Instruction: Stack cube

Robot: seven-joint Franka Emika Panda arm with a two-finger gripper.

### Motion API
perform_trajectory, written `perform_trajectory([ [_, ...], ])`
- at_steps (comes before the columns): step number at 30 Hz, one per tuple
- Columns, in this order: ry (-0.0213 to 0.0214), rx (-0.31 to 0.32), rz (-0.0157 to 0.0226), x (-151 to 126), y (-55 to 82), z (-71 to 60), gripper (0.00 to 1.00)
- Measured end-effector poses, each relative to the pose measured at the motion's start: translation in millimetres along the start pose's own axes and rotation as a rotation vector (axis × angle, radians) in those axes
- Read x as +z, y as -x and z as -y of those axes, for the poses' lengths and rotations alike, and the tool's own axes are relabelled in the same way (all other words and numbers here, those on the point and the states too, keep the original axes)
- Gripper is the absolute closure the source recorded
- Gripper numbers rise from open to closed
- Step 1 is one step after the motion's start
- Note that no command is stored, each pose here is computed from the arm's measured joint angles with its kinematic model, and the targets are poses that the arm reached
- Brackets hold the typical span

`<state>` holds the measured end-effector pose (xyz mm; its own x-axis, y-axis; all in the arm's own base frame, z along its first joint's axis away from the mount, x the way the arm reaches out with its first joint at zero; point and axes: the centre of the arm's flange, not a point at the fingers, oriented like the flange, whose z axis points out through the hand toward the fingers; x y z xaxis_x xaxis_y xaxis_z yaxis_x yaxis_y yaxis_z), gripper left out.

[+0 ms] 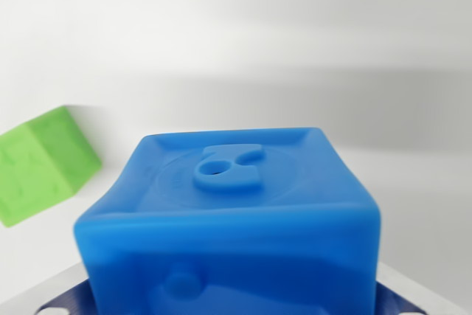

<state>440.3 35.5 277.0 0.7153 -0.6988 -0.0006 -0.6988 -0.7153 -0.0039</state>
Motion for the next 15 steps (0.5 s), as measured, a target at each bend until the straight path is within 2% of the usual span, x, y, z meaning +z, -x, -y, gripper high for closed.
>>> perform_trajectory([
  [15, 0.0006, -0.102, -0.0003, -7, 25.9, 15.0, 1.0],
])
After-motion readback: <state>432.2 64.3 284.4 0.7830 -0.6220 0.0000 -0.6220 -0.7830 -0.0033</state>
